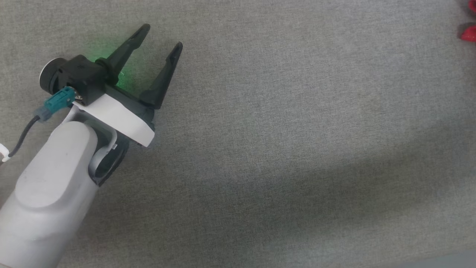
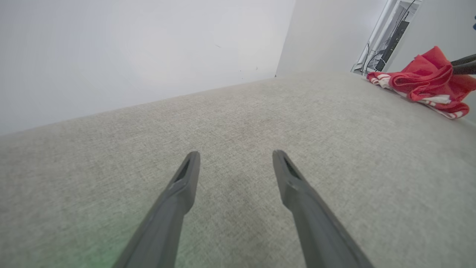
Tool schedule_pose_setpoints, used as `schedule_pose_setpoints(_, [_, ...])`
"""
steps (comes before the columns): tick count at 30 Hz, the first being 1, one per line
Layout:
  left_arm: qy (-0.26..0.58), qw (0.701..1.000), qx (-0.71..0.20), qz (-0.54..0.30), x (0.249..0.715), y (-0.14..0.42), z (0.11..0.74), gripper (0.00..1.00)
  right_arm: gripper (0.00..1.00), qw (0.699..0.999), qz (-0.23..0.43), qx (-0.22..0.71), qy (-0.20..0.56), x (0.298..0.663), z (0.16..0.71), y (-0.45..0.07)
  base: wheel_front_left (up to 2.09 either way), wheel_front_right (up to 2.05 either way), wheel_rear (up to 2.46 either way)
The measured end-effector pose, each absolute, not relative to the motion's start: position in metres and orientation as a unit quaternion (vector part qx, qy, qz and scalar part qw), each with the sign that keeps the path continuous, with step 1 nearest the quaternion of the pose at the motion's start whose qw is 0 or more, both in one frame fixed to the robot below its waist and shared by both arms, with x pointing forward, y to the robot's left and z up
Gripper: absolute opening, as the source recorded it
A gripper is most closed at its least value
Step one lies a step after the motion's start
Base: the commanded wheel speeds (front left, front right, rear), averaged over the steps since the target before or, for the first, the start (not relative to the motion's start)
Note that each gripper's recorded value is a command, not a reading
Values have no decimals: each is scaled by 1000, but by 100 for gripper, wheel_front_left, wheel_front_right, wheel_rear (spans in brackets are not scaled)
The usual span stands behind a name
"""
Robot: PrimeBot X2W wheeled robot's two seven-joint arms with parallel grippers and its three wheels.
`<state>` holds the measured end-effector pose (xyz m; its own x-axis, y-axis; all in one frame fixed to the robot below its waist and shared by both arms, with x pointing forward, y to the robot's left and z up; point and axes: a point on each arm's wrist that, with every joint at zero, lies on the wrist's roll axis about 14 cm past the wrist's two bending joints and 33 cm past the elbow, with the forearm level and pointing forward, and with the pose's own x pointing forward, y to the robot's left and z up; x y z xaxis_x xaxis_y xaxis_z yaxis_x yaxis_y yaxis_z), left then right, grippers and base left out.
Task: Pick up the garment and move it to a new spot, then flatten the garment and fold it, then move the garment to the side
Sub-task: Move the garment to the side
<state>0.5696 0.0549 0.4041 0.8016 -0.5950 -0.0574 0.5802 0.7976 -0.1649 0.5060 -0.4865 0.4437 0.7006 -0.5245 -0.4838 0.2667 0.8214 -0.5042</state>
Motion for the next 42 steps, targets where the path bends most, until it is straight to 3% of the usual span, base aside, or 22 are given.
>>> schedule_pose_setpoints(12, [11, 961, -117, -251, 569, 89, 451, 100, 100, 929, -210, -174, 249, 520, 478, -466, 0, 0, 0])
schedule_pose_setpoints(25, [-10, 977, -110, -181, 524, 143, 492, 100, 100, 978, -130, -118, 111, 532, 536, -393, 0, 0, 0])
schedule_pose_setpoints(42, [-54, 996, -67, -33, 420, 252, 532, 100, 100, 998, -14, -50, 21, 486, 544, -294, 0, 0, 0])
